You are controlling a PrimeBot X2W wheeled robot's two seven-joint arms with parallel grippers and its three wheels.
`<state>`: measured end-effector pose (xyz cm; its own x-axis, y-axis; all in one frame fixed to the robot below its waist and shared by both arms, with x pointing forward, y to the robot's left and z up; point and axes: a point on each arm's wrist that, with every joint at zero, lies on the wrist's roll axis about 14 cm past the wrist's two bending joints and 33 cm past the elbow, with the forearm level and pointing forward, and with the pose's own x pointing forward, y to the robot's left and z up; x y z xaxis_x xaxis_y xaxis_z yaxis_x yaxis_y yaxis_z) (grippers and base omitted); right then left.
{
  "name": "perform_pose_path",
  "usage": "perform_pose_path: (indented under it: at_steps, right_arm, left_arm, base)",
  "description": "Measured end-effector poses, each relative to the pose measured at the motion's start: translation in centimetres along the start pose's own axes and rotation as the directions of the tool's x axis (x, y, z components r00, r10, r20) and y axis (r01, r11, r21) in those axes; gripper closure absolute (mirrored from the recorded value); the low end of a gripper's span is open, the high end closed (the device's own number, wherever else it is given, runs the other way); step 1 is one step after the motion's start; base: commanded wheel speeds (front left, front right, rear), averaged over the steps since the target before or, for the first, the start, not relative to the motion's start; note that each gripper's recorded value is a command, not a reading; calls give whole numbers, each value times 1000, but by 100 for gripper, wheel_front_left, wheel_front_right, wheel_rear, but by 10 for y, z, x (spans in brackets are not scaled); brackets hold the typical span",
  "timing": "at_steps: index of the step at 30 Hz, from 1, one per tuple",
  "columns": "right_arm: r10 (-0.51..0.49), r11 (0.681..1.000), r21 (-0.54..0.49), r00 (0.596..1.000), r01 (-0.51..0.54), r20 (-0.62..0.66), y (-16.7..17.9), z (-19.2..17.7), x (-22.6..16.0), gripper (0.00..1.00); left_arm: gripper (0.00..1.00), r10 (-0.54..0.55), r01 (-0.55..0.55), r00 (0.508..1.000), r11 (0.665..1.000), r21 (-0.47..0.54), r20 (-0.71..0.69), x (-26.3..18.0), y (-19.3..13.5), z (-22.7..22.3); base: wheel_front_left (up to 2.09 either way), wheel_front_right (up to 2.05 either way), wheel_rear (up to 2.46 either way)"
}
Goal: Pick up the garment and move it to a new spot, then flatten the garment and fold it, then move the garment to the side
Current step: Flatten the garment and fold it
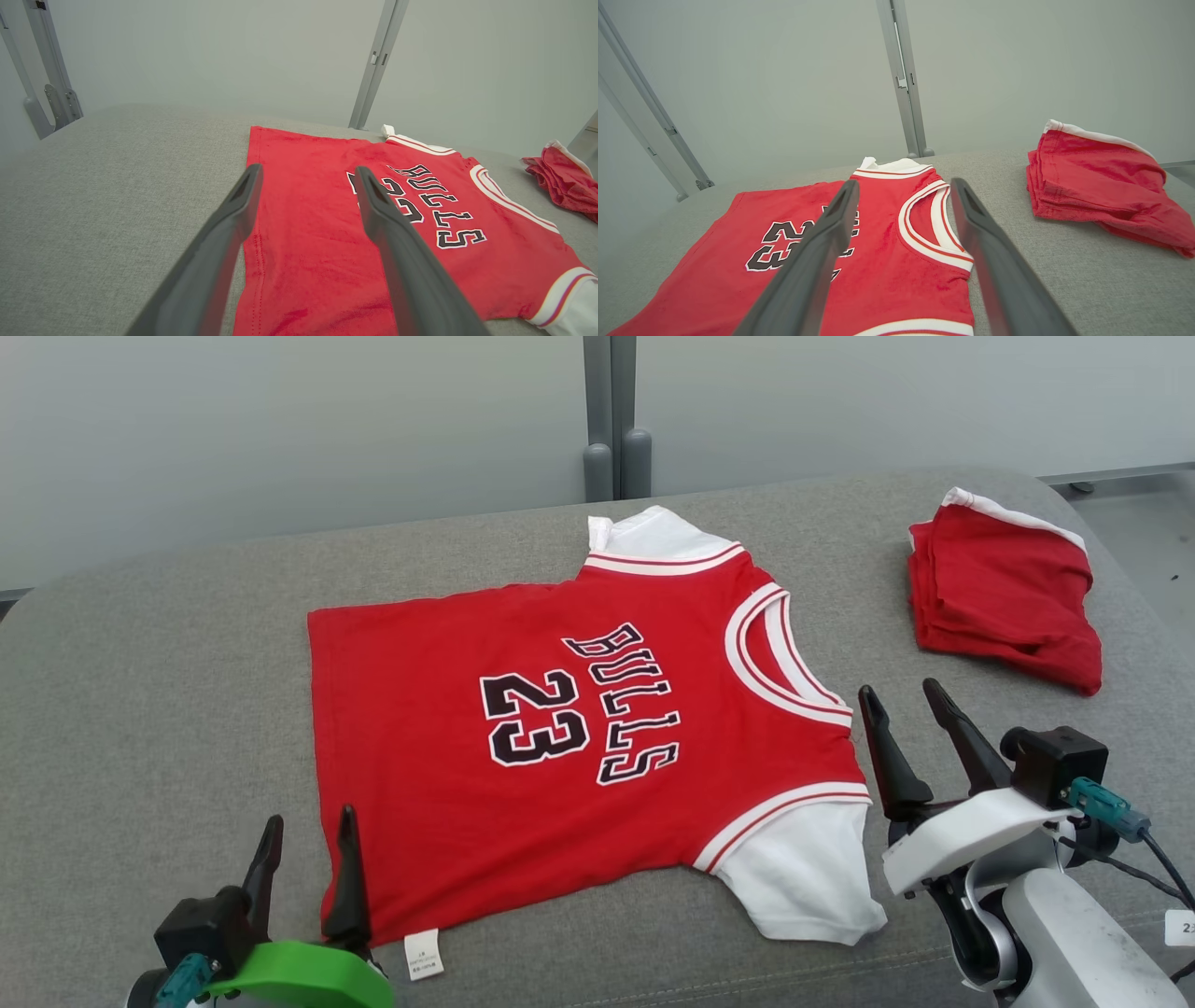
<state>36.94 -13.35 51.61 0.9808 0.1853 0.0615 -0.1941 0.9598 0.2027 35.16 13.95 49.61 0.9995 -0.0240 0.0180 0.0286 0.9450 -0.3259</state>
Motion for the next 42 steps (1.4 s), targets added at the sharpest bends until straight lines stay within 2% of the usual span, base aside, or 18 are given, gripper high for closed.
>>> perform_pose_path:
  at_steps: [7,13,22,33,39,41,42]
  right_arm:
    - [-12,1000,14,1000,12,-7,-1,-3,0,0]
    - [-29,999,31,999,29,-21,-4,-8,0,0]
    - [-50,998,34,998,52,-47,-12,-17,1,0]
    - [-78,997,23,994,80,-73,-25,-23,2,0]
    - [-92,995,17,993,94,-72,-31,-22,3,0]
    - [-95,995,15,993,96,-73,-32,-22,3,0]
    - [-95,995,15,993,96,-74,-32,-22,3,0]
  left_arm:
    - [0,49,-51,988,999,-9,-147,-18,15,-40]
    - [0,121,-152,955,983,-99,-271,-34,34,-71]
    - [0,137,-232,901,953,-193,-411,-45,41,-105]
    - [0,126,-302,884,889,-344,-449,-32,38,-117]
    - [0,120,-323,880,861,-393,-459,-28,35,-121]
    - [10,124,-329,881,854,-404,-456,-27,35,-121]
    - [19,125,-335,880,849,-410,-459,-27,36,-122]
  base:
    - [0,0,0]
    - [0,0,0]
    - [0,0,0]
    - [0,0,0]
    - [0,0,0]
    - [0,0,0]
    - [0,0,0]
